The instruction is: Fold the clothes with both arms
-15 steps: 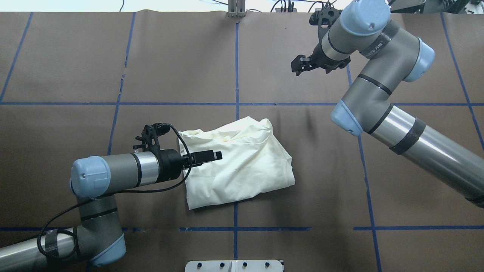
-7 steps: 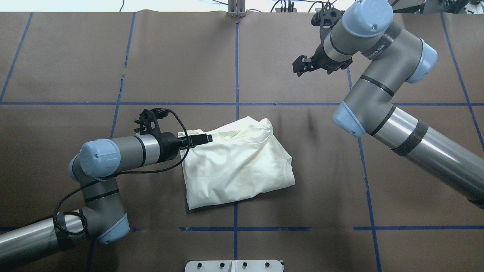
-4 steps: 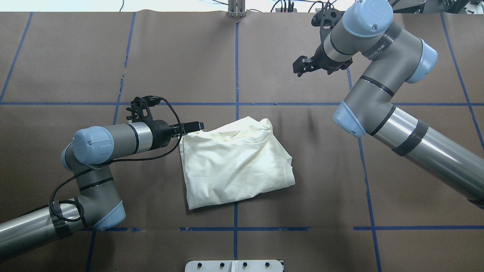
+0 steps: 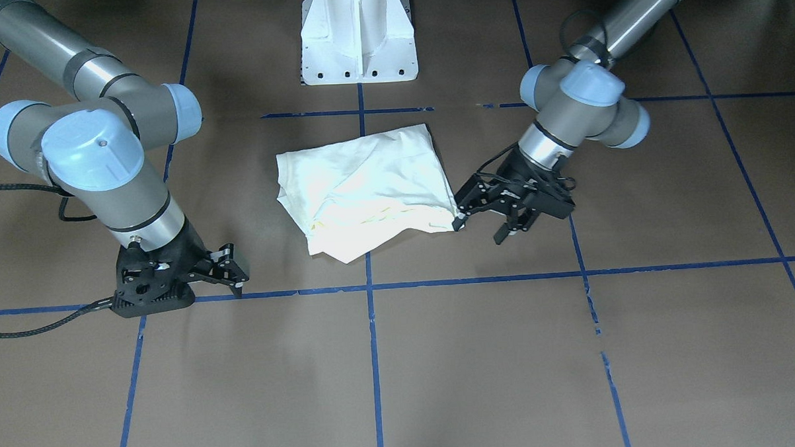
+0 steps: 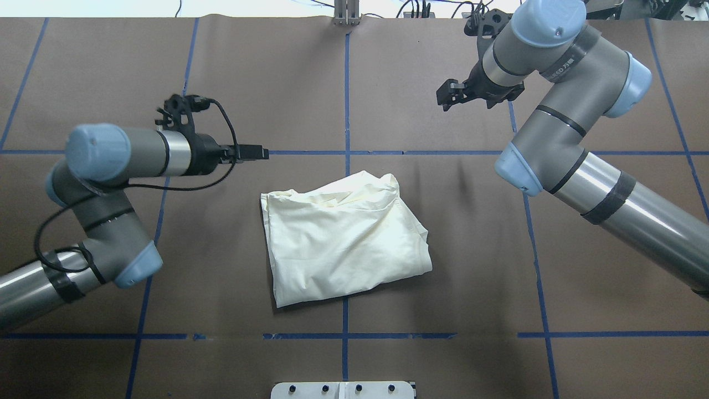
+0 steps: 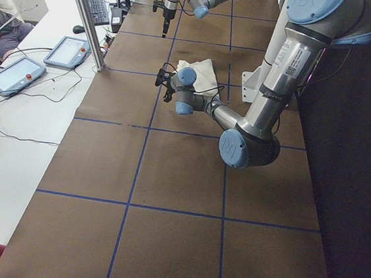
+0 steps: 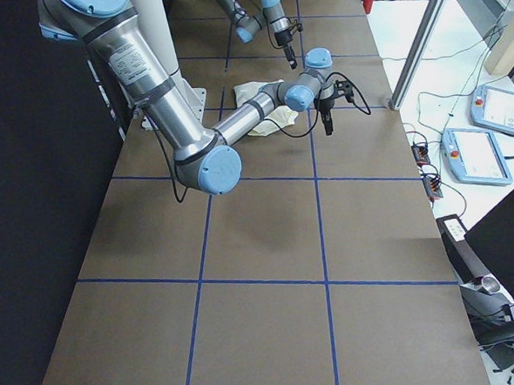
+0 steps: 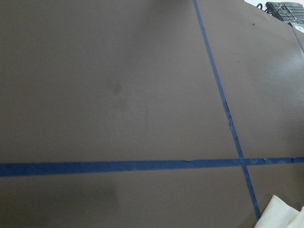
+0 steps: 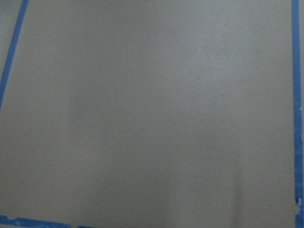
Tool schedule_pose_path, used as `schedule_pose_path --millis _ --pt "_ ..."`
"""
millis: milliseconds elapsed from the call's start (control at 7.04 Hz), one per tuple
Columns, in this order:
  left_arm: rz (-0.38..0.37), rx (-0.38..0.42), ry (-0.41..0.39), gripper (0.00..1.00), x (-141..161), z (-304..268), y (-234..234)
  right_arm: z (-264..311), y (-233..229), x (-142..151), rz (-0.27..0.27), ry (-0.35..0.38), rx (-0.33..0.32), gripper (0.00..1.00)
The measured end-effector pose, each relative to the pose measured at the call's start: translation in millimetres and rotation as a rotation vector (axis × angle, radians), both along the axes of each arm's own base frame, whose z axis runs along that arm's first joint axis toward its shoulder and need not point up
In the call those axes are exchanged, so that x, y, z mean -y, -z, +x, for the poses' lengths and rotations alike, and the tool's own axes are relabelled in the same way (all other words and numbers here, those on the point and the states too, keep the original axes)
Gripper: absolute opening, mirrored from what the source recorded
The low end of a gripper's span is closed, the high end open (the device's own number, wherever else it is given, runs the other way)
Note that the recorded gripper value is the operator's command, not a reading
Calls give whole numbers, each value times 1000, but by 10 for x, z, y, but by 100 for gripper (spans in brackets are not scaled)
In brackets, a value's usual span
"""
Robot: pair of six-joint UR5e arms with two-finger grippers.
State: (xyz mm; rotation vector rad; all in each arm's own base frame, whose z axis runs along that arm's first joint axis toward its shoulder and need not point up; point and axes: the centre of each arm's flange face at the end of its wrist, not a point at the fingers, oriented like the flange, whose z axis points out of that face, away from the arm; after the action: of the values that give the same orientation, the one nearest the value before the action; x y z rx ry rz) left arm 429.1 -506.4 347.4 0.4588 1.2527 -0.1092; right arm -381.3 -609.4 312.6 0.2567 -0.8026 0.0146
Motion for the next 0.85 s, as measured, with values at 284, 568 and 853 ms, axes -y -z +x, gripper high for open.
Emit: schedule_pose_path --millis 284,568,853 --pt "62 195 -47 100 89 -533 346 409 -178 128 23 50 -86 100" --pt "135 414 -99 100 81 -1247 671 1330 -558 361 57 130 -151 100" --pt "238 585 -173 100 220 -2439 330 2771 -1269 452 101 257 -213 100"
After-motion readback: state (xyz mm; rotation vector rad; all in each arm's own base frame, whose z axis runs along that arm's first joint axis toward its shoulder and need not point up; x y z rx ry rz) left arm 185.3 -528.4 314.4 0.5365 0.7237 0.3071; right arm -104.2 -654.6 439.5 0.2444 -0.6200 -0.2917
